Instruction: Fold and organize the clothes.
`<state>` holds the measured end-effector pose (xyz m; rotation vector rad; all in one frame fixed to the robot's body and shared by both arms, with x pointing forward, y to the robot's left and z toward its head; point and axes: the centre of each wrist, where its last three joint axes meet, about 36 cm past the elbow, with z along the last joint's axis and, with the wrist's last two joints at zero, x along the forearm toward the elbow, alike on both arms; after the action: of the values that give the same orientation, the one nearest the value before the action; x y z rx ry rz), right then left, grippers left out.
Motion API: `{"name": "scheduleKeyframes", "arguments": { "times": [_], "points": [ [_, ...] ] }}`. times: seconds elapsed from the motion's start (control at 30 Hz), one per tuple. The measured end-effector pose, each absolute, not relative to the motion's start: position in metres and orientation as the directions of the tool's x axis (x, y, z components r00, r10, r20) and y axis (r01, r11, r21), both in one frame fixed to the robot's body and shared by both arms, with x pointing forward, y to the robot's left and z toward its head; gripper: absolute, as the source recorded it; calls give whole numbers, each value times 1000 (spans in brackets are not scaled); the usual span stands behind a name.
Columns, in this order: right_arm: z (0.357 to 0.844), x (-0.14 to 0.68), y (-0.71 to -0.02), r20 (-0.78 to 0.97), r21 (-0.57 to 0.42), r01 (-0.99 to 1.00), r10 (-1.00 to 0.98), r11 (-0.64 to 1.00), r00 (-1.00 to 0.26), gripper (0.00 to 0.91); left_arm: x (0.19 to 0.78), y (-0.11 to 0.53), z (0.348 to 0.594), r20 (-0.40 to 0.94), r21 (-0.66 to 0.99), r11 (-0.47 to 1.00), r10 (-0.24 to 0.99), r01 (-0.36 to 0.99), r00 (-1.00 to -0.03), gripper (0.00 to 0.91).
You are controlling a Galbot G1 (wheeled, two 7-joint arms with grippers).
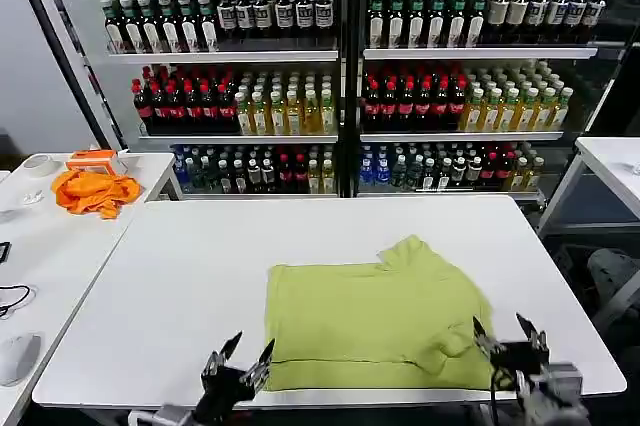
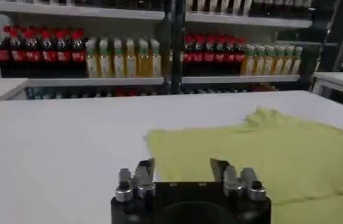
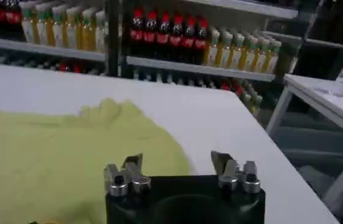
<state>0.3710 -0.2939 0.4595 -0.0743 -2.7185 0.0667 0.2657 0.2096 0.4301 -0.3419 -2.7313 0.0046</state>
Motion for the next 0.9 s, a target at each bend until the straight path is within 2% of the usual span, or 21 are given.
{"name": "scheduleKeyframes", "arguments": {
  "times": [0.27, 0.67, 0.7, 0.77, 0.8, 0.9],
  "points": [
    [452, 460, -280, 421, 17, 25, 16, 1000, -907, 907, 347, 204, 407, 374, -31, 977, 207, 211, -904, 907],
    [430, 533, -255, 490, 47, 12, -12, 999, -872, 907, 445, 190, 391, 429, -7, 982, 174, 190, -886, 907],
    [428, 537, -254, 496, 47, 10, -14, 999, -868, 484, 450, 189, 390, 436, -6, 982, 172, 188, -883, 675],
    [423, 542, -252, 509, 47, 7, -19, 999, -861, 111, 459, 187, 387, 450, -4, 983, 167, 185, -878, 242],
    [421, 545, -251, 516, 49, 5, -21, 999, -856, 0, 462, 186, 386, 456, -4, 983, 166, 185, -874, 50],
    [417, 549, -248, 528, 52, 1, -26, 999, -849, 0, 470, 185, 381, 478, -1, 983, 163, 186, -863, 10]
  ]
}}
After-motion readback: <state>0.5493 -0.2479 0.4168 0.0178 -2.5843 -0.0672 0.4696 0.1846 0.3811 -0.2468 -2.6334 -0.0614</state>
